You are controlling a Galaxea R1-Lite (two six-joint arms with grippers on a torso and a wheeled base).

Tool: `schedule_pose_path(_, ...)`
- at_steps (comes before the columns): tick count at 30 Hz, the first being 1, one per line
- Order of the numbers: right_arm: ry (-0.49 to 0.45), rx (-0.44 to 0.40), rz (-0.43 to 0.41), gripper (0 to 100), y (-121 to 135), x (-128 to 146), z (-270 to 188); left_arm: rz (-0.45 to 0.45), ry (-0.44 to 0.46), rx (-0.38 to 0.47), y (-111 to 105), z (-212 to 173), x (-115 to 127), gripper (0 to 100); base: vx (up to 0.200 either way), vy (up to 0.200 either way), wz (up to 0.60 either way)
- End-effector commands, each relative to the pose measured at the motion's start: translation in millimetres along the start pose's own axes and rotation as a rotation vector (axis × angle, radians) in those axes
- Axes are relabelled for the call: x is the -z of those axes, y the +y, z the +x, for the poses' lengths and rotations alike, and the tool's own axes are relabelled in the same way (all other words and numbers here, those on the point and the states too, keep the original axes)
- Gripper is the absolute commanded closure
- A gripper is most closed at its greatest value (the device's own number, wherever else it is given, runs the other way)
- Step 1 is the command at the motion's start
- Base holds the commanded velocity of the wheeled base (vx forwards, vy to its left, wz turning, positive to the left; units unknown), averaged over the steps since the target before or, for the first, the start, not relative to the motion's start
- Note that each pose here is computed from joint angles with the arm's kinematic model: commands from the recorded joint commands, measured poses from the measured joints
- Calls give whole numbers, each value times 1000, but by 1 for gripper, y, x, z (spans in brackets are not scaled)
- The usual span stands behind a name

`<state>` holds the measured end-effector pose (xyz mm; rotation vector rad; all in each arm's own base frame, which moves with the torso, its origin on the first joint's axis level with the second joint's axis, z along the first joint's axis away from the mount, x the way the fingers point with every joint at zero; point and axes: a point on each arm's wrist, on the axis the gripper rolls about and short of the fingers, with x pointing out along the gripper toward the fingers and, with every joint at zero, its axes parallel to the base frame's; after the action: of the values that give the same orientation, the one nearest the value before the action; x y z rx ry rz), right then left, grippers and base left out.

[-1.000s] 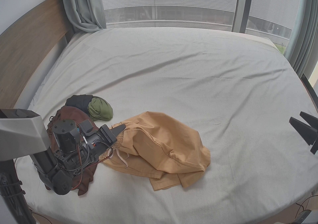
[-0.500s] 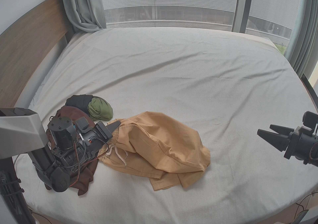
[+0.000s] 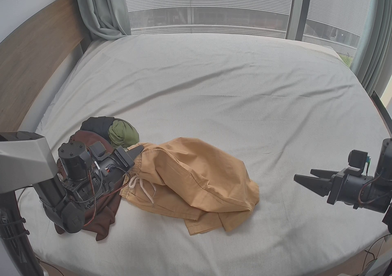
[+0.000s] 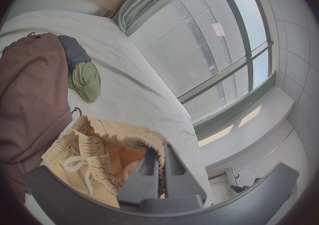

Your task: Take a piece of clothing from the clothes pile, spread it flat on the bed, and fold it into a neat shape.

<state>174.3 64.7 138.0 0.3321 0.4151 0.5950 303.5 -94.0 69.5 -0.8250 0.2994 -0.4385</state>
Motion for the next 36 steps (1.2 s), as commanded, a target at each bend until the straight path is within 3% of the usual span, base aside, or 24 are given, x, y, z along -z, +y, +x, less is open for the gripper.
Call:
schedule_pose_path(1,113,20,45,0,-14,22,17,-3,-7,-9,4,1,-2,100,0,0,0)
schedule_pose_path(14,208,27,99,0,-36,61,54,-4,-16,-15,6,1,-5,100,0,0,0)
schedule_pose_path(24,209,19,156,0,-54,92,82,-4,-17,-16,6,1,-5,100,0,0,0)
schedule_pose_path(36,237,-12,203,0,-48,98,95,-4,-16,-17,7,0,-5,100,0,0,0)
